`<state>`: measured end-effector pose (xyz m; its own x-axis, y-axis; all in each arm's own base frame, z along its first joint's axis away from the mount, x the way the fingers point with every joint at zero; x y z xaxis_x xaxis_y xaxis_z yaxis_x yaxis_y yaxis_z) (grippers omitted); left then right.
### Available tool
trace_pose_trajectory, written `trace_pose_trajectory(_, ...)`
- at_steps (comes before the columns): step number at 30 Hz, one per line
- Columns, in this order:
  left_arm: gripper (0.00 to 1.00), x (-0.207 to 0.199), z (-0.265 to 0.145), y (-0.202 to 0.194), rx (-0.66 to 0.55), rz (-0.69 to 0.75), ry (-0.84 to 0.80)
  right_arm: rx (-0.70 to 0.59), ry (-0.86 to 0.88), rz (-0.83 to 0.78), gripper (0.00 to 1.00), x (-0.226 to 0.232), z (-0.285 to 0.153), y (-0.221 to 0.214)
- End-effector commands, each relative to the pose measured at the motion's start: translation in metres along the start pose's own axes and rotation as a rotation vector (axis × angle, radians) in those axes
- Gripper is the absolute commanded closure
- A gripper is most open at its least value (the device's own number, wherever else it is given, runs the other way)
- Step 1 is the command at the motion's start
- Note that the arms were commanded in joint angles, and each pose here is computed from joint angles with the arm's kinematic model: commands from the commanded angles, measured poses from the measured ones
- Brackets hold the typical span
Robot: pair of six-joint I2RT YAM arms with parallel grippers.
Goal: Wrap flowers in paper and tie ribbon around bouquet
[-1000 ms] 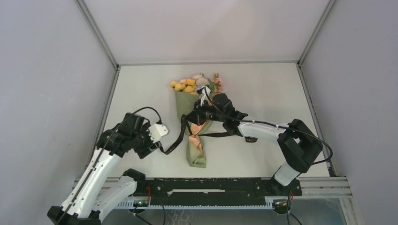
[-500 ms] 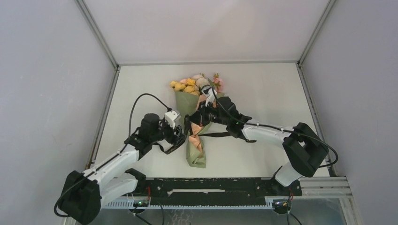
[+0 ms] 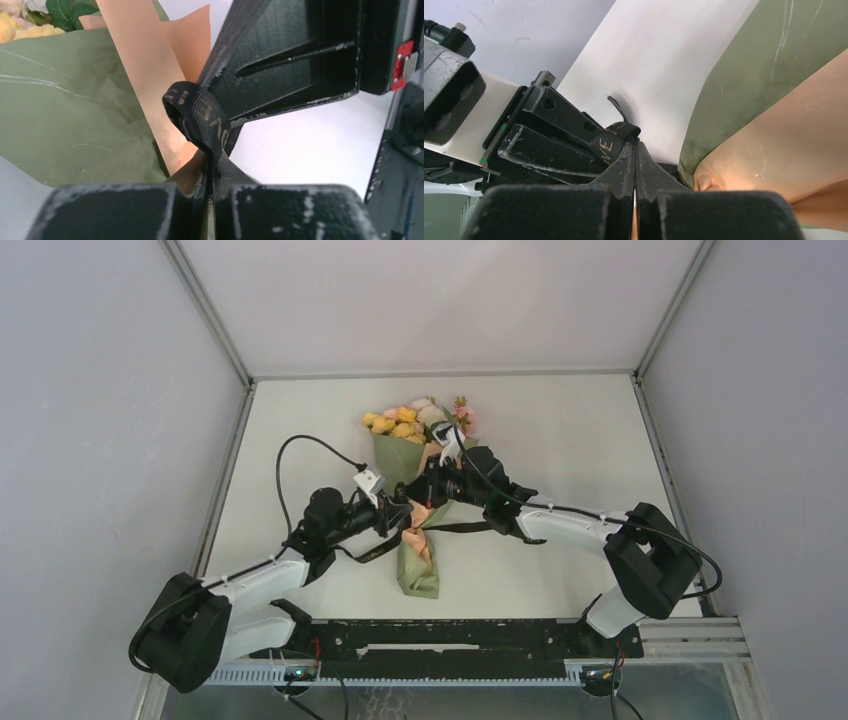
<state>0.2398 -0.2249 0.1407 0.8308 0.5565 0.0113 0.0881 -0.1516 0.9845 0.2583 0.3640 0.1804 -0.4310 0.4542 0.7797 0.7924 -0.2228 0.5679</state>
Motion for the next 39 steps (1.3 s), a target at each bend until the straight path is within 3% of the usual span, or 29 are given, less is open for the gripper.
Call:
trace_pose_trajectory(1, 1.0, 0.003, 0.003, 0.015, -0.093, 0.002, 0.028, -0.054, 0.043, -0.029, 1.0, 0.021, -0.01, 0.014)
trace_pose_trajectory(3, 1.0, 0.002, 0.003, 0.014, -0.092, 0.006, 0.031, -0.053, 0.018, -0.05, 0.99, 0.019, -0.013, 0.015)
trace_pose_trajectory(6, 1.0, 0.002, 0.0, 0.006, -0.078, 0.037, 0.036, -0.087, -0.182, -0.089, 0.69, -0.005, -0.032, 0.025)
trace_pose_trajectory(9, 1.0, -0.001, -0.005, 0.002, -0.086, 0.134, 0.011, -0.162, -0.614, -0.014, 0.48, -0.071, -0.091, 0.038)
trace_pose_trajectory(11, 1.0, -0.006, -0.008, 0.0, -0.106, 0.231, -0.025, -0.23, -0.87, 0.111, 0.43, -0.115, -0.143, 0.043)
trace_pose_trajectory(15, 1.0, -0.01, -0.012, -0.002, -0.118, 0.318, -0.045, -0.188, -1.167, 0.27, 0.36, -0.172, -0.214, 0.014)
trace_pose_trajectory(23, 1.0, -0.018, -0.017, -0.009, -0.112, 0.326, -0.064, -0.124, -1.108, 0.483, 0.34, -0.207, -0.226, -0.025)
trace_pose_trajectory(32, 1.0, -0.022, -0.021, -0.013, -0.106, 0.331, -0.062, -0.332, -1.121, 0.493, 0.37, -0.239, -0.244, 0.03)
trace_pose_trajectory(39, 1.0, -0.022, -0.02, -0.011, -0.111, 0.339, -0.064, -0.222, -1.175, 0.481, 0.37, -0.265, -0.224, 0.046)
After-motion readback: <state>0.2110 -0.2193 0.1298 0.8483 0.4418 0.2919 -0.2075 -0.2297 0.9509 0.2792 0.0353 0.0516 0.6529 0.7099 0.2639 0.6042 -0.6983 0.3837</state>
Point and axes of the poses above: each gripper's point midway between its finger pads, its own z axis out along the fingers, its own x axis along the line the jaws close on, y = z × x, the point moved 2 cm from there along -z, back along the fingers, and after that the axes turned 14 degrees about z, right-handed, at the moved point
